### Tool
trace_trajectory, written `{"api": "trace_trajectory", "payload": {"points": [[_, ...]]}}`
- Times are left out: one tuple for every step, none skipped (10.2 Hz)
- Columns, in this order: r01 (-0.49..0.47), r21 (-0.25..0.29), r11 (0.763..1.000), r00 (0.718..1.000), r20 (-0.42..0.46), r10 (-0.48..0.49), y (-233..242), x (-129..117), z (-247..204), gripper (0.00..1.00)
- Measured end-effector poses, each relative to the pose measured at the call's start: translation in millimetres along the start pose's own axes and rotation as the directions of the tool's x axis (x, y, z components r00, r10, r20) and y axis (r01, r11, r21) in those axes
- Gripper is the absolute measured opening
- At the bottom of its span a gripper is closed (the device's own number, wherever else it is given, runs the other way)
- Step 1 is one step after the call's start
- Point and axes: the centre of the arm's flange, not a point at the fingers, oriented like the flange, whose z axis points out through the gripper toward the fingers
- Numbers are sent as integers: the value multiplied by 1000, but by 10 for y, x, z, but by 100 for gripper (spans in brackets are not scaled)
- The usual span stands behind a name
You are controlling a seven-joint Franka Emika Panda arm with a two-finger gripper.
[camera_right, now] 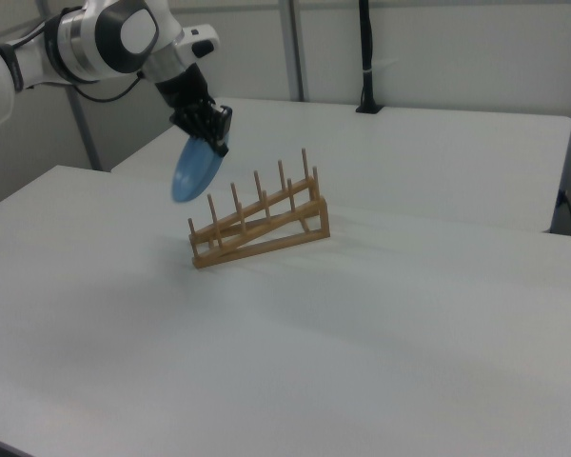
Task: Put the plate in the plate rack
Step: 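Lift the plate upright and carry it above the wooden rack, then lower the upright plate between the rack pegs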
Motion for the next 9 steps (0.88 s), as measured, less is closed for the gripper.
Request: {"api": "trace_trajectory", "payload": {"points": [[-88, -22, 996, 992, -88, 85, 21, 92, -68, 5], [-129, -47, 990, 980, -161, 120, 36, 160, -116, 5], [-152, -64, 986, 963, -233, 134, 34, 229, -147, 5], [-154, -75, 985, 950, -285, 127, 21, 285, -141, 5], [-138, -101, 985, 936, -339, 96, -7, 351, -81, 5], [-109, -144, 984, 927, -373, 48, -36, 394, -7, 5], [-73, -186, 980, 919, -394, -6, -82, 425, 124, 5], [-39, -216, 976, 915, -400, -52, -138, 438, 294, 5], [-8, -237, 971, 915, -393, -88, -195, 441, 488, 5]]}}
